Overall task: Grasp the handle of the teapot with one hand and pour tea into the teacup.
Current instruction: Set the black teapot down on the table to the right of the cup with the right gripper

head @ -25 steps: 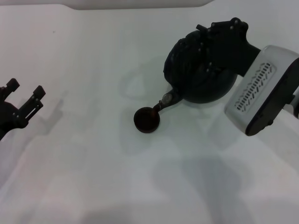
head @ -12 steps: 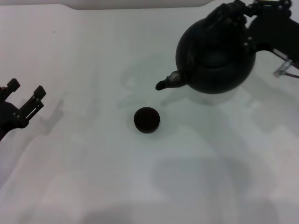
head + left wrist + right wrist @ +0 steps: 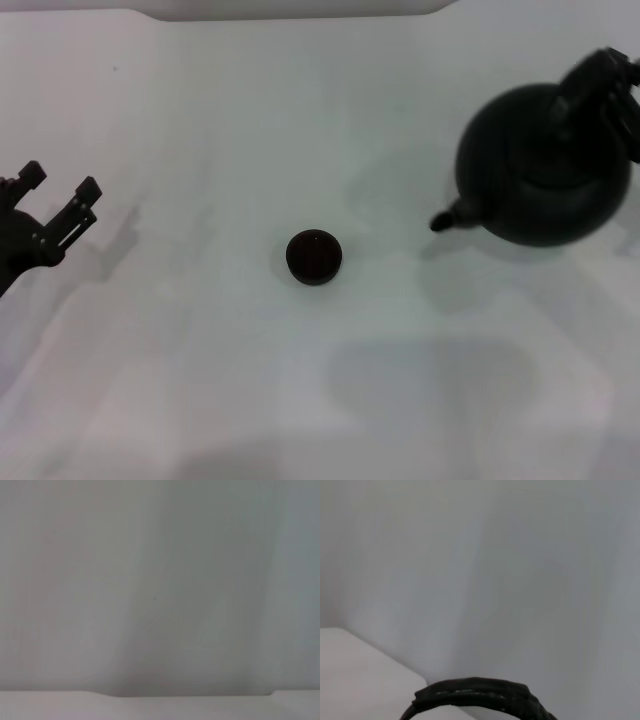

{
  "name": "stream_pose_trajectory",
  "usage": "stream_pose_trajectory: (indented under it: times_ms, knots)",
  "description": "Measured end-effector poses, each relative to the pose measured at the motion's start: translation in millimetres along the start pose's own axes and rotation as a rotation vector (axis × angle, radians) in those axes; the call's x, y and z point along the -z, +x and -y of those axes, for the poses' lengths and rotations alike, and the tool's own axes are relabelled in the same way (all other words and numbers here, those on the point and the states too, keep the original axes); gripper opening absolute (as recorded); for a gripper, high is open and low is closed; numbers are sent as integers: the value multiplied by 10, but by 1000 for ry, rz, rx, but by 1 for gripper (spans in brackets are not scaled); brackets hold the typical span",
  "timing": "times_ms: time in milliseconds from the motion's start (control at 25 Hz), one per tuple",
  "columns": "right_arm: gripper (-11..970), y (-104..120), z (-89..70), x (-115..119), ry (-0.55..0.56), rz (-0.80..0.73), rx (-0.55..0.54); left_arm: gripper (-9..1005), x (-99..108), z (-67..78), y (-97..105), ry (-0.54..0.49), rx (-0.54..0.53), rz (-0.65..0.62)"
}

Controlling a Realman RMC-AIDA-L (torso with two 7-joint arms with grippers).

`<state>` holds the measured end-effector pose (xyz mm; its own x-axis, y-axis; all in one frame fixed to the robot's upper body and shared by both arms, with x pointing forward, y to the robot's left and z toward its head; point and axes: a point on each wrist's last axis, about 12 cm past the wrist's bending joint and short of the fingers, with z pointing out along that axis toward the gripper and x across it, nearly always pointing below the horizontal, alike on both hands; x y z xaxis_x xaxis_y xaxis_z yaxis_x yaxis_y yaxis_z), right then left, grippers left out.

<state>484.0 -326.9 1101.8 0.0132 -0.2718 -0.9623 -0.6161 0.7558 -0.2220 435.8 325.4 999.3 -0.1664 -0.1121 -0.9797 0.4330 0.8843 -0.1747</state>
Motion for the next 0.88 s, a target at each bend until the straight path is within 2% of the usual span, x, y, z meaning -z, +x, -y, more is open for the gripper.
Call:
stream_pose_trajectory:
  times_ms: [160, 360, 880]
  knots:
    - [107, 112, 26, 130, -12, 2, 38, 776, -46, -8, -21, 7, -6, 2]
    - [106, 195, 63, 176, -11, 29, 74, 776, -90, -14, -31, 11, -11, -3]
    - [107, 401, 107, 10, -5, 17, 99, 775, -111, -6, -29, 15, -9, -7]
